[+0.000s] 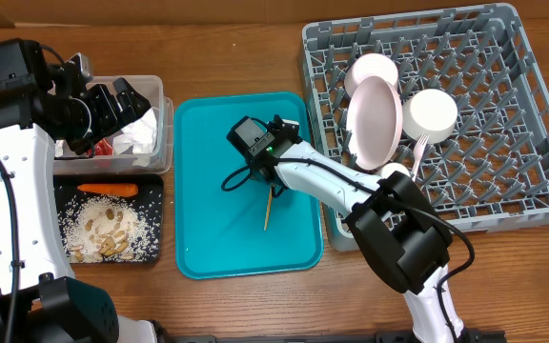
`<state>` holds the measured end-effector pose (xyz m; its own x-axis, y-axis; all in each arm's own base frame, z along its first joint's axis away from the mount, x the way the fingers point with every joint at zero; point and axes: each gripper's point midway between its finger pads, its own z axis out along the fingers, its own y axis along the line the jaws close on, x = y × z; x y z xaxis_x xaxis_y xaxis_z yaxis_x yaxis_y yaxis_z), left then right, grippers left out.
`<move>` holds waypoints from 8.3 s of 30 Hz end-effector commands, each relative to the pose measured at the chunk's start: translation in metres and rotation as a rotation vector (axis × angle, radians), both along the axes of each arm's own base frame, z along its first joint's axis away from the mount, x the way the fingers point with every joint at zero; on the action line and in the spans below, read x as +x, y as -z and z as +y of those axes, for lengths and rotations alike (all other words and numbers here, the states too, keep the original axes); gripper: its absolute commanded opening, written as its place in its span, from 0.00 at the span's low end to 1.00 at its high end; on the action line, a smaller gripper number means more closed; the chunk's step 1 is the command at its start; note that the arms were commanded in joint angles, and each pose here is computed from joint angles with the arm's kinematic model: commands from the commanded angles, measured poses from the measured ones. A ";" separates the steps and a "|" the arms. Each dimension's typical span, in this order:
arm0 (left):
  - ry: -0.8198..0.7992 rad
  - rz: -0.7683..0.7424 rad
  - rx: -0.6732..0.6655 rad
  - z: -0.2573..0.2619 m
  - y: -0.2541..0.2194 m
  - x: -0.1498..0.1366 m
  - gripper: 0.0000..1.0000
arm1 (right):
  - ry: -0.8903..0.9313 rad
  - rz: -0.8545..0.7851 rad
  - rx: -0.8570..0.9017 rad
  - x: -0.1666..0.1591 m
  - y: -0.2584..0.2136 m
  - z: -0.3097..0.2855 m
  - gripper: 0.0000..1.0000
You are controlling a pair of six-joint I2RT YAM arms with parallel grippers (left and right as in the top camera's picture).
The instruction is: Sort waste into correct bins and load items into the dishwasher
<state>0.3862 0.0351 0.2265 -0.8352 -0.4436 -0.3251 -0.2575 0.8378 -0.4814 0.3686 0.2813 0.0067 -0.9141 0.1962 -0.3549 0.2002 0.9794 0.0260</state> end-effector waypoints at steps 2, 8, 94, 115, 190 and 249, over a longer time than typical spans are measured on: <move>-0.004 -0.043 0.009 0.000 -0.016 0.001 1.00 | -0.027 0.039 -0.042 -0.006 0.021 -0.003 0.24; -0.004 -0.043 0.009 0.000 -0.016 0.001 1.00 | -0.030 0.045 -0.048 -0.007 0.021 -0.004 0.24; -0.004 -0.043 0.009 0.000 -0.016 0.001 1.00 | -0.112 -0.147 -0.283 0.002 -0.233 -0.278 0.04; -0.004 -0.043 0.009 0.000 -0.016 0.001 1.00 | -0.266 -0.025 -0.299 0.006 -0.151 -0.289 0.04; -0.004 -0.043 0.009 0.000 -0.016 0.001 1.00 | -0.260 -0.382 0.063 0.011 -0.267 -0.254 1.00; -0.004 -0.043 0.009 0.000 -0.016 0.001 1.00 | -0.441 -1.317 0.054 -0.236 -0.388 -0.228 1.00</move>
